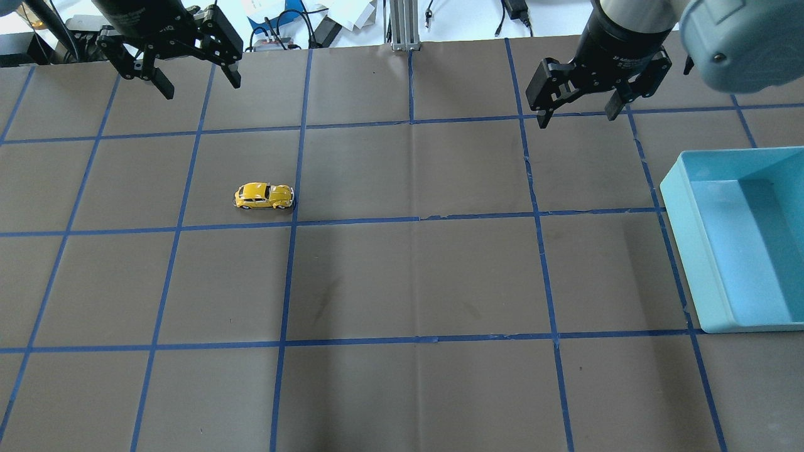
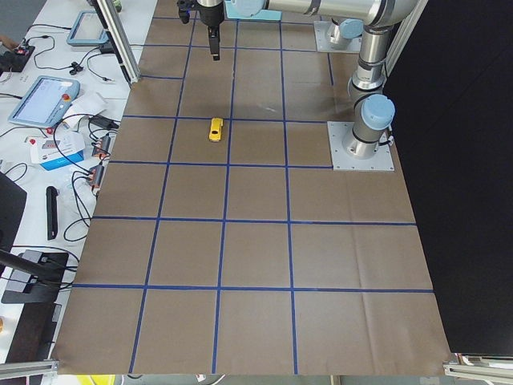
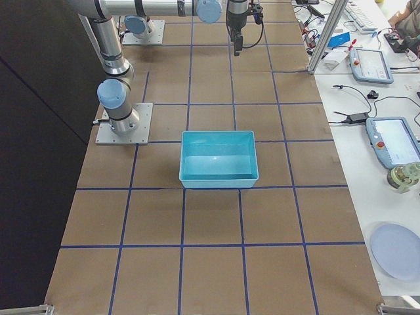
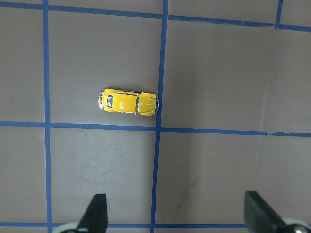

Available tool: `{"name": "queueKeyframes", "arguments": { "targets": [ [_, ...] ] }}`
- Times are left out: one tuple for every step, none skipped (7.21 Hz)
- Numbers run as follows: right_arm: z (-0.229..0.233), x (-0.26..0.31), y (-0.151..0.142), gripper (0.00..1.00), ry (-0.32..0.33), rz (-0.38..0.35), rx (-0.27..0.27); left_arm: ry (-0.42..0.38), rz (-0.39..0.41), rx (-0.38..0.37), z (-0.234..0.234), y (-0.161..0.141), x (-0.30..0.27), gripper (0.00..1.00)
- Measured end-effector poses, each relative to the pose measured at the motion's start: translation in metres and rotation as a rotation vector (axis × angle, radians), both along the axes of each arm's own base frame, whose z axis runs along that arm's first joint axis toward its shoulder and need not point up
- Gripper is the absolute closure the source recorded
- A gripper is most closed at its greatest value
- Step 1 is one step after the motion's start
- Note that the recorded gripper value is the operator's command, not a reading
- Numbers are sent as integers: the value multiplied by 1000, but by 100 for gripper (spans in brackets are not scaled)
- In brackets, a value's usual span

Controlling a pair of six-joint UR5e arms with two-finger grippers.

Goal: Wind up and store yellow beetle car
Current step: 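Lower the left gripper toward the yellow beetle car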

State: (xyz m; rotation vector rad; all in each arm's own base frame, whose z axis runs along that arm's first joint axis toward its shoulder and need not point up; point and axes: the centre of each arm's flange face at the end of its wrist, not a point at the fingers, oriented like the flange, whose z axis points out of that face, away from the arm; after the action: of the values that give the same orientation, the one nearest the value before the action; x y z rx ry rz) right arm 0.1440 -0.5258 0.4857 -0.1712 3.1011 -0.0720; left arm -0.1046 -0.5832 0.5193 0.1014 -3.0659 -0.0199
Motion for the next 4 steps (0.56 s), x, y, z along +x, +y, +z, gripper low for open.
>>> {"name": "queueKeyframes", "arguments": {
  "targets": [
    [0, 0, 0, 0, 0, 0, 0, 0, -1, -1, 0, 0, 0, 0],
    [0, 0, 0, 0, 0, 0, 0, 1, -5, -5, 1, 0, 0, 0],
    [0, 0, 0, 0, 0, 0, 0, 3, -35, -9, 1, 0, 1, 0],
    [1, 0, 0, 0, 0, 0, -1, 3, -109, -16, 1, 1, 2, 0]
  ]
}}
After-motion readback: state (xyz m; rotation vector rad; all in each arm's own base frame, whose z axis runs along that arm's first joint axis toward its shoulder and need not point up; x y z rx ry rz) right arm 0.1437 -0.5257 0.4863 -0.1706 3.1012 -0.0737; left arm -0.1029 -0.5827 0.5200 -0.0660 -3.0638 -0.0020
